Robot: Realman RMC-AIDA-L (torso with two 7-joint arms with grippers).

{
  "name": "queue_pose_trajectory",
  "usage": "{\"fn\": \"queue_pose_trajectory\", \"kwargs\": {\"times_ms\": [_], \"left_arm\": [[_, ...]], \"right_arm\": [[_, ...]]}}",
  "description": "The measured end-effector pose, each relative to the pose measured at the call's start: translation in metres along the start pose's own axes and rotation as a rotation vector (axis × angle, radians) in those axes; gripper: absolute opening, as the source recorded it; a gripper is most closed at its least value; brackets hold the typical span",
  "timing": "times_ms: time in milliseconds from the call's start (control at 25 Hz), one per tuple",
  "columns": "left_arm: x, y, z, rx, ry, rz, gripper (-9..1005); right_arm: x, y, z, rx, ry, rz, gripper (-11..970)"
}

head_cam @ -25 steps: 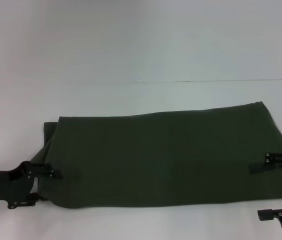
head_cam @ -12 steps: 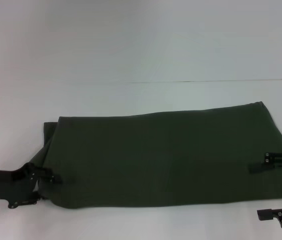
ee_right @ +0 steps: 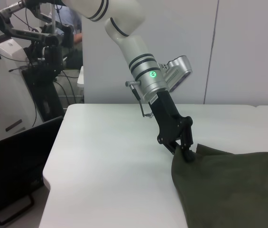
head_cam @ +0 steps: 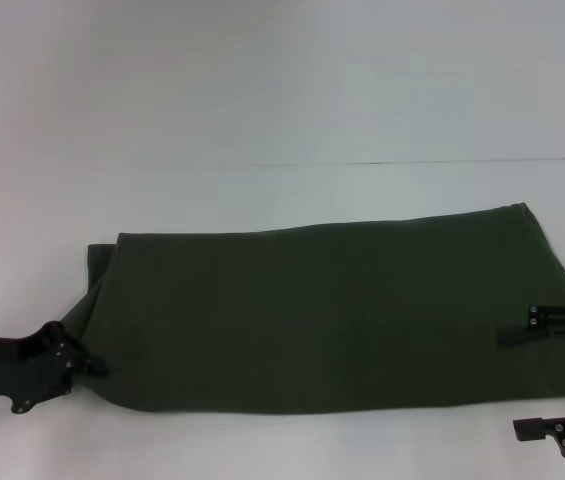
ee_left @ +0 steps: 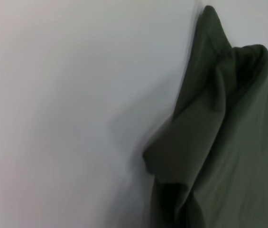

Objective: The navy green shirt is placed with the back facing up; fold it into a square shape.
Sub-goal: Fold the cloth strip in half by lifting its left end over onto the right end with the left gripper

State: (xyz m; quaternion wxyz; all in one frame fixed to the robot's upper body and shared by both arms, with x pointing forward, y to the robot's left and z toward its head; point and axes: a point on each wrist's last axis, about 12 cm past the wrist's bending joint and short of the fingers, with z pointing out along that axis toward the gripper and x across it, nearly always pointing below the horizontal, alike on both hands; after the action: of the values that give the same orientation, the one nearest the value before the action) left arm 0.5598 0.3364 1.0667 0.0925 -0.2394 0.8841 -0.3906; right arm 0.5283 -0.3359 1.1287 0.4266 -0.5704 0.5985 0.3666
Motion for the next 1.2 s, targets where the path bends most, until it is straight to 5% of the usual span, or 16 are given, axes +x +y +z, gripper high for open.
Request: {"fn": "queue_pose_trajectory", "kwargs": {"times_ms": [360,640,1200], "left_arm": [[0.001,0.001,0.0,0.006,-0.001,-0.002,44],[-0.001,0.003,-0.004,0.0,-0.015,0.005,44],[-0.013,0.026,-0.071,-0.001,-0.151,0.007,45]], "right_arm": [[0.0,0.0,0.0,0.0,0.0,0.001,924],[0.001,0.001,0.0,0.0,-0.002,0.005,924],[0.004,0.0,0.003,0.025,0.0,0.041,925]]}}
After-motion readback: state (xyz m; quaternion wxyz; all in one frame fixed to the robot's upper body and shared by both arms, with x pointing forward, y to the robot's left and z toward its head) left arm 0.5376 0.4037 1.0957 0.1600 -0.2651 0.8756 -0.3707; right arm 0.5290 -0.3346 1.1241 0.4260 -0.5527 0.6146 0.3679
